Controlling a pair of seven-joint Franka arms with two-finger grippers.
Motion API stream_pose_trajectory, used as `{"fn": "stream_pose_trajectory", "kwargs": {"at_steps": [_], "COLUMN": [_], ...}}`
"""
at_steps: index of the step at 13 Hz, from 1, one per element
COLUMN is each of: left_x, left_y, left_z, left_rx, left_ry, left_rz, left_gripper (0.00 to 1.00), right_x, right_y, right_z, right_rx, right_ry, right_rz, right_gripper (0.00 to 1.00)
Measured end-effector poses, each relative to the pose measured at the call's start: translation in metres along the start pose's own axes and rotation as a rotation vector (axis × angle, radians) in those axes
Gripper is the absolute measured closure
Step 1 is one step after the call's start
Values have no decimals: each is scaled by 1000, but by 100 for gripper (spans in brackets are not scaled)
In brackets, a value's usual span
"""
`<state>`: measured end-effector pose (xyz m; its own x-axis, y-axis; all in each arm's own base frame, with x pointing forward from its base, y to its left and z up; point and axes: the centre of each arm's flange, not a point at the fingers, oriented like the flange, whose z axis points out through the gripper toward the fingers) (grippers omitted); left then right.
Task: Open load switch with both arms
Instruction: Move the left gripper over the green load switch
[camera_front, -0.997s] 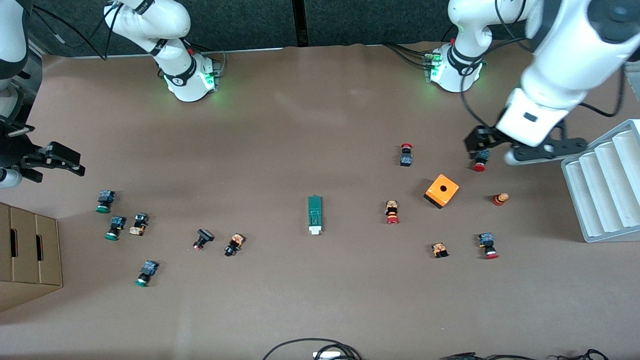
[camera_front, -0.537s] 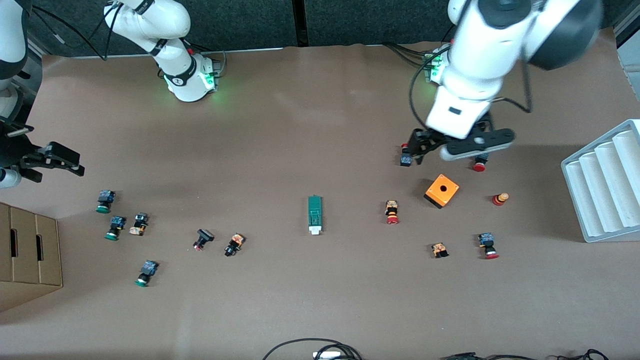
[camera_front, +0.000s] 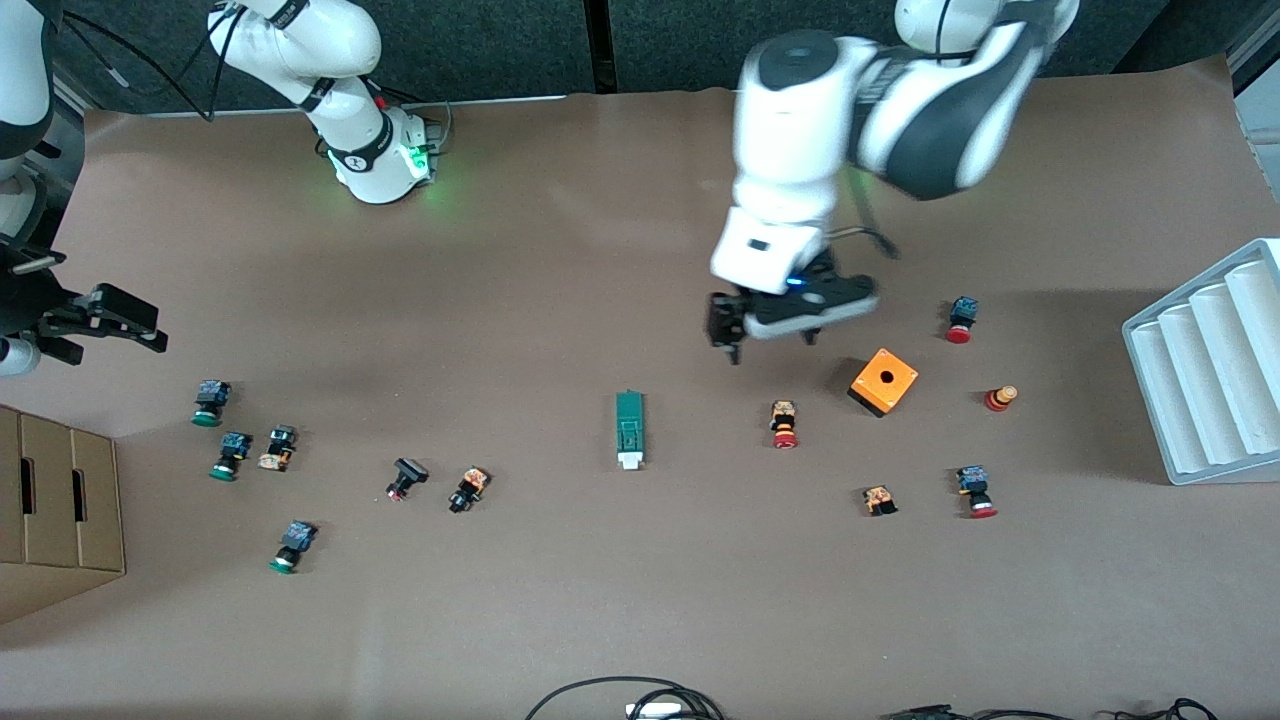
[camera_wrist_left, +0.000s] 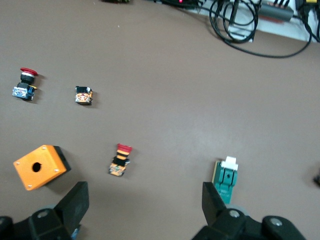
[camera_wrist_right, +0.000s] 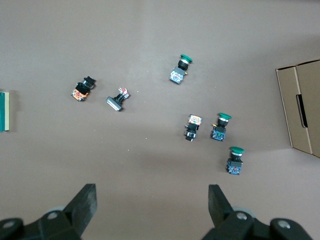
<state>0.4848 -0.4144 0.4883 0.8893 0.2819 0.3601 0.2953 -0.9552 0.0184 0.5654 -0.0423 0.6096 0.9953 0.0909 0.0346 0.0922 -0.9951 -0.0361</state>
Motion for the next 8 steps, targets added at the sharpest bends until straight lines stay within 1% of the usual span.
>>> {"fn": "stream_pose_trajectory", "kwargs": {"at_steps": [2,4,6,8], "left_x": [-47,-85,-110,-137], "left_y": [32,54,67,79], "left_z": [15,29,44,62], "left_rx": [12,13,14,13], "left_ry": [64,105,141,190], "left_rz": [-34,-34,-20,35], "left_gripper": [0,0,0,0], "right_x": [0,0,0,0], "right_y": [0,2,4,4], "right_z": [0,0,0,0], "right_rx": [0,0,0,0], "right_ry": [0,0,0,0], "right_rz": [0,4,7,7], "right_gripper": [0,0,0,0]}}
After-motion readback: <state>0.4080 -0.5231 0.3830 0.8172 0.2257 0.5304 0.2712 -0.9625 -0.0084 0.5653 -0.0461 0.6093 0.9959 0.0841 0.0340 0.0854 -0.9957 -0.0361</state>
